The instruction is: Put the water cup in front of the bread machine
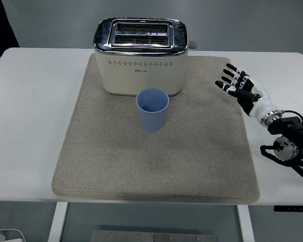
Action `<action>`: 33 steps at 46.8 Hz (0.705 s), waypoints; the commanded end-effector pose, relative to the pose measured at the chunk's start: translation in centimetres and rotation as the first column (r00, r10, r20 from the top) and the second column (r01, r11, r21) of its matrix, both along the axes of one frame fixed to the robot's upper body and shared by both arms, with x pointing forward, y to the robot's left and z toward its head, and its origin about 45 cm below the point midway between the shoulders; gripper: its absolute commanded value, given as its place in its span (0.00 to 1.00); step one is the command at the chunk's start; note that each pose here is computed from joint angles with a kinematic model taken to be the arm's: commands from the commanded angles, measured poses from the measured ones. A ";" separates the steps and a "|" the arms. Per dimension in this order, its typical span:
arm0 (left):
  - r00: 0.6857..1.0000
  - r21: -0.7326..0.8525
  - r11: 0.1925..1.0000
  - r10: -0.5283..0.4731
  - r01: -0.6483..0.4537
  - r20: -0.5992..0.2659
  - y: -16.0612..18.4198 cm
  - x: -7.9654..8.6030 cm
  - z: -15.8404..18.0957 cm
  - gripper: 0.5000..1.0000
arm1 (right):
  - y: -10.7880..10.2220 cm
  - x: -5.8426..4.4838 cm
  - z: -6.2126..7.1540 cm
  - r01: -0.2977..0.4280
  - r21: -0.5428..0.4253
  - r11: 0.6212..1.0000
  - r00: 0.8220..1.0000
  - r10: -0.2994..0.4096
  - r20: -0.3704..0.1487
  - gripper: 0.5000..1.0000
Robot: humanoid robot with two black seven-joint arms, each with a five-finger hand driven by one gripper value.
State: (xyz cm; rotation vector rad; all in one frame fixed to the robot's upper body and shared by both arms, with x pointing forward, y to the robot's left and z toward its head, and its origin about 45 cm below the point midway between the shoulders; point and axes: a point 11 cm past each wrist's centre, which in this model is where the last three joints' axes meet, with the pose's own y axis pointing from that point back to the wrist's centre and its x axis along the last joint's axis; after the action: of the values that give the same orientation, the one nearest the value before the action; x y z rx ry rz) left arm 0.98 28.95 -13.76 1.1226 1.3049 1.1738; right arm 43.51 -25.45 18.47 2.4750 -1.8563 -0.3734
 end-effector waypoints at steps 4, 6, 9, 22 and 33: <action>1.000 0.001 1.000 0.000 0.000 0.000 0.0 0.0 0.0 1.00 | 0.0 0.6 0.9 0.015 0.032 0.999 1.000 -0.015 -0.006 0.85; 1.000 0.001 1.000 0.000 0.000 0.000 0.0 0.0 0.0 1.00 | 0.2 0.8 1.2 0.011 0.034 0.999 1.000 -0.011 0.001 0.85; 1.000 0.001 1.000 0.000 0.000 0.000 0.0 0.0 0.0 1.00 | 0.2 0.8 1.4 0.003 0.037 0.999 1.000 -0.003 0.004 0.85; 1.000 -0.001 1.000 0.000 0.000 0.000 0.0 0.0 0.0 1.00 | 0.3 1.1 2.7 -0.092 0.045 0.995 0.996 0.091 0.015 0.85; 1.000 -0.001 1.000 0.000 0.000 0.000 0.0 0.0 0.0 1.00 | -0.5 2.2 3.4 -0.093 -0.016 0.995 0.994 0.093 -0.052 0.85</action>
State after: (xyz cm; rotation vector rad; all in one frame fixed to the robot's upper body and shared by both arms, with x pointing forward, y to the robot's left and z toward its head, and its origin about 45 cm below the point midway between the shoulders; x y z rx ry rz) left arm 0.98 28.95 -13.76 1.1222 1.3052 1.1734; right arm 45.31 -25.50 21.68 2.5269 -1.7010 -0.4188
